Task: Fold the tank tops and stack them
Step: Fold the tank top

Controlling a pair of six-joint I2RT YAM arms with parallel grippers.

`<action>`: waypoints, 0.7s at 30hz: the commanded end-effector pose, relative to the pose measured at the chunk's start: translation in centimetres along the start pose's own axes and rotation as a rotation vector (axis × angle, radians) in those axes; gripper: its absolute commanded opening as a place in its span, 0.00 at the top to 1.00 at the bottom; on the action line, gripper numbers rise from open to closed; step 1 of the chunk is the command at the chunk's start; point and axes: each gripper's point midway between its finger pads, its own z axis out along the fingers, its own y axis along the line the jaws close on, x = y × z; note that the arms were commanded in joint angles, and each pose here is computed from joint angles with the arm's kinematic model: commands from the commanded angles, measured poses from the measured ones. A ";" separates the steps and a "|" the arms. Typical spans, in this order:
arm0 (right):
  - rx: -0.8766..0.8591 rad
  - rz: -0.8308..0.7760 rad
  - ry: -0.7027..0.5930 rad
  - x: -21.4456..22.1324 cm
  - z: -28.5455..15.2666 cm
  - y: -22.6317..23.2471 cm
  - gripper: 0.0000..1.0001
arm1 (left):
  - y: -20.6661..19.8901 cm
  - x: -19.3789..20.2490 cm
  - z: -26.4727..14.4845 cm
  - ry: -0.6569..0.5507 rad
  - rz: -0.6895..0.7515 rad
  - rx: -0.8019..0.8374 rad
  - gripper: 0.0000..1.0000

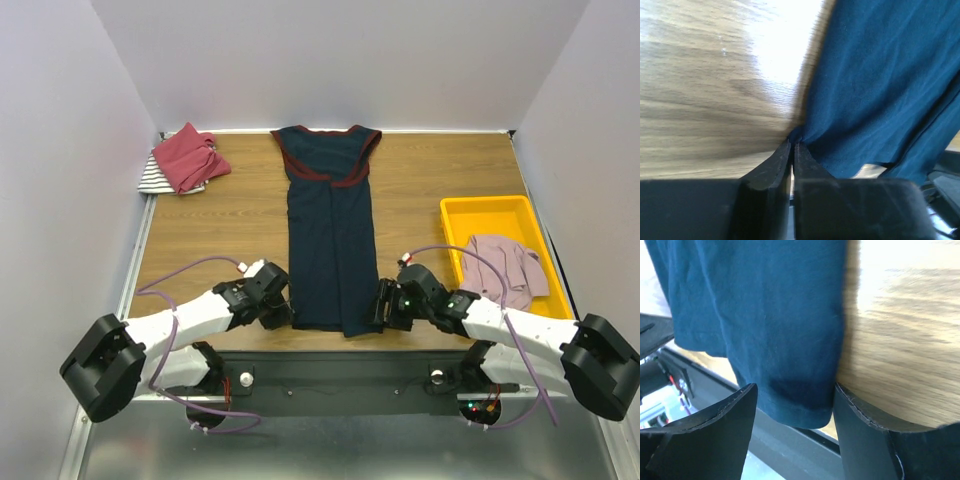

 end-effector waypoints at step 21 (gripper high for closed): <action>0.298 0.075 0.089 3.7 -1.5 -7.2 0.35 | 3.0 3.2 0.2 0.211 0.160 -0.130 0.53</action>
